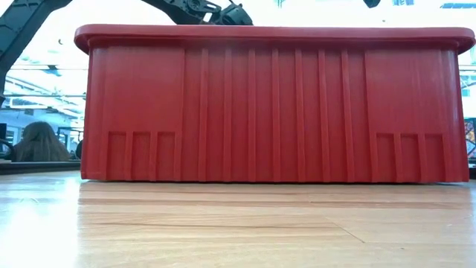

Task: Pick and place slides into bin
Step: Stack the black slipper in the red bin

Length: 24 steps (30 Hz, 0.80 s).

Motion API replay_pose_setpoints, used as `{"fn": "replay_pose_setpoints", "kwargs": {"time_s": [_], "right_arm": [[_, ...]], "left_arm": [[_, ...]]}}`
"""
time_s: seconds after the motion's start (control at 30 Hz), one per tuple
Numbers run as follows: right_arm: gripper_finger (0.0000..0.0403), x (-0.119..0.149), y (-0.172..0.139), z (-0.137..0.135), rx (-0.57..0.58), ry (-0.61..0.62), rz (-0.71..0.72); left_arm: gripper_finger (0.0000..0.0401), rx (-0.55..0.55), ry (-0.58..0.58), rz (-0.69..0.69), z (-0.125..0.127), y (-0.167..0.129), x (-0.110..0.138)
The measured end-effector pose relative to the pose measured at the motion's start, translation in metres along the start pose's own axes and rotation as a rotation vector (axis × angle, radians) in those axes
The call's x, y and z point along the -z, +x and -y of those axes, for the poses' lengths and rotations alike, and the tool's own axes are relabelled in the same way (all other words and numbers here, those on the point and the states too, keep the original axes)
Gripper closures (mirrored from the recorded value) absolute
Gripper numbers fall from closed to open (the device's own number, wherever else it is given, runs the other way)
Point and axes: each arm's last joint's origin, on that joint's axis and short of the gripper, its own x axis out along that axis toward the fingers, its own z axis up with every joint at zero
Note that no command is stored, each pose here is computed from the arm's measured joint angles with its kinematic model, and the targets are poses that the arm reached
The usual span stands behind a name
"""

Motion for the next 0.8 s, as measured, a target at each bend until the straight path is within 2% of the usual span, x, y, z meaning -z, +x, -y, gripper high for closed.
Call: {"fn": "replay_pose_setpoints", "kwargs": {"time_s": [0.2,0.43,0.53,0.67,0.8], "right_arm": [[0.0289,0.002,0.000,0.001,0.007,-0.020,-0.016],[0.0289,0.002,0.000,0.001,0.010,-0.041,-0.024],[0.0289,0.004,0.001,0.001,0.014,-0.043,-0.037],[0.0289,0.010,0.004,0.003,0.020,-0.009,-0.053],[0.0290,0.021,0.011,0.006,0.016,0.028,-0.065]], "left_arm": [[0.0288,-0.002,0.034,-0.062,0.000,-0.002,0.006],[0.0288,0.001,0.039,-0.052,0.002,-0.003,0.005],[0.0288,0.009,0.055,-0.034,0.006,-0.014,0.001],[0.0288,0.036,0.189,0.104,0.020,-0.062,-0.016],[0.0288,0.116,0.395,0.317,0.041,-0.132,-0.031]]}}
